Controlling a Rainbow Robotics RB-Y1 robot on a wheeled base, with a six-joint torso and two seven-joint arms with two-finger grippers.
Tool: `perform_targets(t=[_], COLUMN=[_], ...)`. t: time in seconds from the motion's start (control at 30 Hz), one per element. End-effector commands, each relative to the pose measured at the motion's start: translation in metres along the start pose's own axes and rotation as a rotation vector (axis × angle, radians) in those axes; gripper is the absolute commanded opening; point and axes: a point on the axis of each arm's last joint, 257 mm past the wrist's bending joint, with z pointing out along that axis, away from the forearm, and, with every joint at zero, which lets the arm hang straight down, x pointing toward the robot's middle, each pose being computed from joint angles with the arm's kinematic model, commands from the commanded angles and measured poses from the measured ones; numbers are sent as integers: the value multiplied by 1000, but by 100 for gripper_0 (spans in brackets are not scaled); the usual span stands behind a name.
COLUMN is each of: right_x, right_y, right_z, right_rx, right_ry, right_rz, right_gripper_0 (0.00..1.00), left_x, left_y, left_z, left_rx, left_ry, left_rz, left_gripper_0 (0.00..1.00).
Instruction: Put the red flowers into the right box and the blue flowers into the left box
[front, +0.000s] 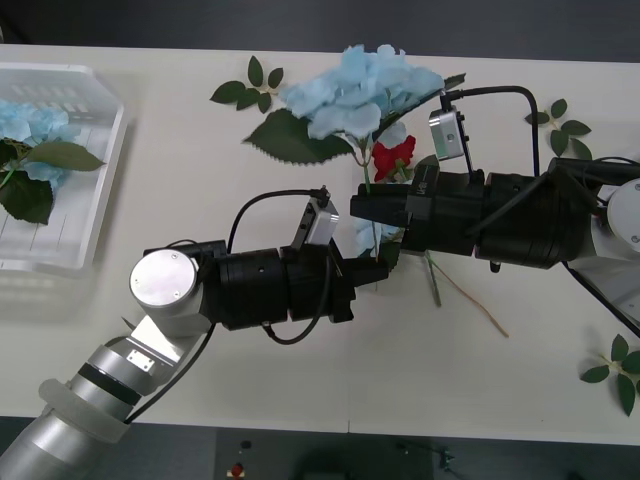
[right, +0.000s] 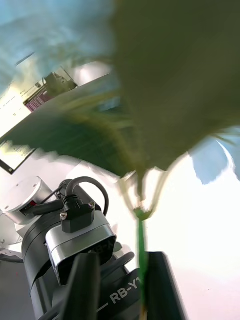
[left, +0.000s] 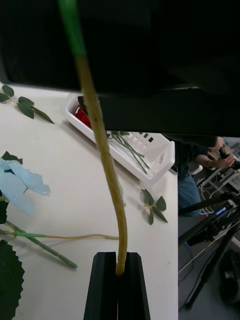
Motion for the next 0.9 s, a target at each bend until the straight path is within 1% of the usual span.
perform_targets(t=[0.03, 0.13, 0.27, 0.33, 0.43, 0.5, 0.6, 0.73, 0.8, 0.83, 0.9], right_x=[-22, -23, -23, -23, -18, -10, 11, 38, 46, 54, 65], right_y=[15, 15, 15, 13, 1, -10, -35, -58, -64, -67, -69], right_z=[9, 9, 8, 7, -6, -18, -55, -113, -134, -152, -170], right_rx=[-41, -40, -41, -35, 10, 62, 183, 341, 399, 450, 505], right_ry=[-31, -33, -30, -25, 28, 93, 246, 467, 542, 611, 684], right_rz=[0, 5, 14, 26, 54, 36, 13, 27, 30, 39, 55], right_gripper_0=[100, 100, 100, 100, 100, 100, 100, 100, 100, 100, 100], left_x=[-26, -33, -51, -60, -78, -91, -115, -144, -148, -150, -150], left_y=[-2, 1, 14, 23, 49, 62, 89, 131, 145, 158, 171], left_z=[2, -14, -57, -76, -124, -149, -202, -285, -316, -349, -389], left_rx=[15, 24, 16, -6, -71, -107, -195, -350, -416, -487, -572], left_ry=[-53, -81, -121, -126, -106, -93, -58, -43, -21, 6, 38], left_rz=[3, -44, -104, -96, -41, 5, 88, 43, 49, 57, 61], left_gripper_0=[0, 0, 0, 0, 0, 0, 0, 0, 0, 0, 0])
